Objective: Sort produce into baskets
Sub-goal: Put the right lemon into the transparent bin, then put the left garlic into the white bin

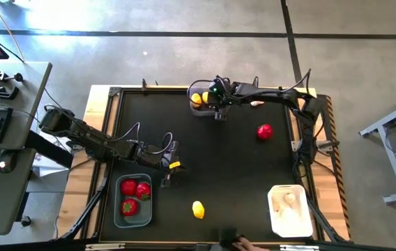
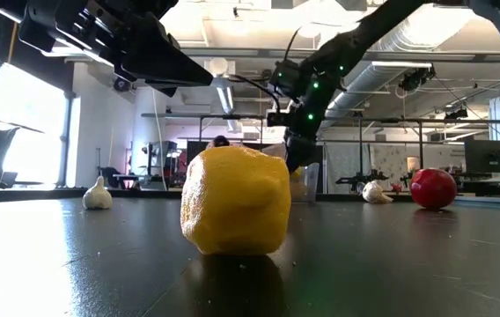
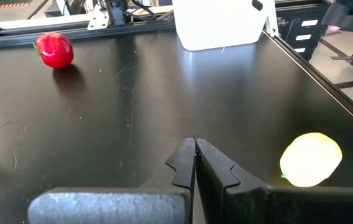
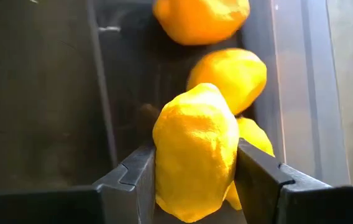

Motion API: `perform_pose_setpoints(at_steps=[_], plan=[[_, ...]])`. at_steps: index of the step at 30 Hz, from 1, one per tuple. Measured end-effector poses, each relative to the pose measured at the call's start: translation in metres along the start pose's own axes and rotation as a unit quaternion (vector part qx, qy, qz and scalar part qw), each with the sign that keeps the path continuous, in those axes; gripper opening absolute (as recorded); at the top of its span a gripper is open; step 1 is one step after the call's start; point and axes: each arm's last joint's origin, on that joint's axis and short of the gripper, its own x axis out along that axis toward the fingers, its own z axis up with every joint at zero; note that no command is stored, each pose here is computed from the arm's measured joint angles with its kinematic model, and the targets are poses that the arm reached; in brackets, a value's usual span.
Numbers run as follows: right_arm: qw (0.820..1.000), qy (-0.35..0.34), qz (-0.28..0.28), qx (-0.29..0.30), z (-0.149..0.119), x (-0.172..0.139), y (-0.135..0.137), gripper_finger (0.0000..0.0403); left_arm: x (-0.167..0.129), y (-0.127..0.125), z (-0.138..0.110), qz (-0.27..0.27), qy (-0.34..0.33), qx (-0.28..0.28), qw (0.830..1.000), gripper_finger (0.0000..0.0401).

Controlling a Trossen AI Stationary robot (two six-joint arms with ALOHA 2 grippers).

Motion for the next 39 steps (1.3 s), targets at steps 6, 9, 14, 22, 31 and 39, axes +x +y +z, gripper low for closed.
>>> perform_pose_setpoints(at_steps=[6, 9, 14, 22, 31, 39], plan=[[1.0, 0.013, -0.006, 0.02, -0.007, 0.006, -0.008, 0.0182, 0.0, 0.0, 0.0, 0.0, 0.0, 0.0, 1.0, 0.0], [0.999, 0.015, -0.021, 0.033, -0.006, 0.006, -0.009, 0.0203, 0.0, 0.0, 0.0, 0.0, 0.0, 0.0, 1.0, 0.0], [0.998, 0.023, -0.042, 0.04, -0.006, 0.006, -0.01, 0.0241, 0.0, 0.0, 0.0, 0.0, 0.0, 0.0, 1.0, 0.0], [0.999, 0.021, -0.038, 0.031, -0.003, 0.003, -0.004, 0.0251, 0.0, 0.0, 0.0, 0.0, 0.0, 0.0, 1.0, 0.0], [0.998, 0.023, -0.064, 0.015, 0.017, -0.023, 0.007, 0.0205, 0.0, 0.0, 0.0, 0.0, 0.0, -0.001, 1.0, 0.0], [0.996, -0.074, 0.003, 0.051, 0.023, -0.034, 0.029, 0.0026, 0.0, 0.0, 0.005, 0.001, -0.026, -0.003, 1.0, 0.0]])
